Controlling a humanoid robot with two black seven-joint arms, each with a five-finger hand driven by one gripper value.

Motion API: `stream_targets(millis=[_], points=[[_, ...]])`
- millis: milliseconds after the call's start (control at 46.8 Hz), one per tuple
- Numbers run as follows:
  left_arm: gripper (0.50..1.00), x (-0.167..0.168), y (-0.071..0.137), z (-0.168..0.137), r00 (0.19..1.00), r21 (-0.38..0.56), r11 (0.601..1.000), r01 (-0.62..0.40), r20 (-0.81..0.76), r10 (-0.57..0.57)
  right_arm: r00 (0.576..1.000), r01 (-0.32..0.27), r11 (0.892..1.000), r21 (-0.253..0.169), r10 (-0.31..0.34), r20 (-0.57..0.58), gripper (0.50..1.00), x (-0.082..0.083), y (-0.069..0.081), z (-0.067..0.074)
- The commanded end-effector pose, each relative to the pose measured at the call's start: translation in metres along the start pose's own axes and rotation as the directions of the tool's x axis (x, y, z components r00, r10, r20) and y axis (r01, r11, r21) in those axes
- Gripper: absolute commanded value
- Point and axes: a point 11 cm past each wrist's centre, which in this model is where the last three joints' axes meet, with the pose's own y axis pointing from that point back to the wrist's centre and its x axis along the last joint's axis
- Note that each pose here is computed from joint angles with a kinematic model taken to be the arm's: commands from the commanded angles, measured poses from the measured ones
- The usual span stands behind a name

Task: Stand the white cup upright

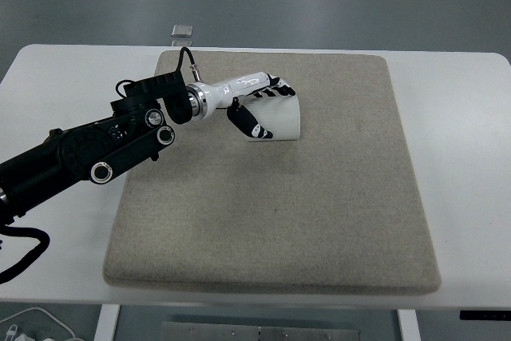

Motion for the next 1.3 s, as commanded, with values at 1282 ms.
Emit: stream_targets(millis=[1282], points=[[0.531,0.01,0.01,-0.011,0.992,-0.049,0.998,-0.047,-0.117,0.041,1.0,0.0,1.0,0.0,0.0,0.001,0.93,0.0,0.0,0.0]])
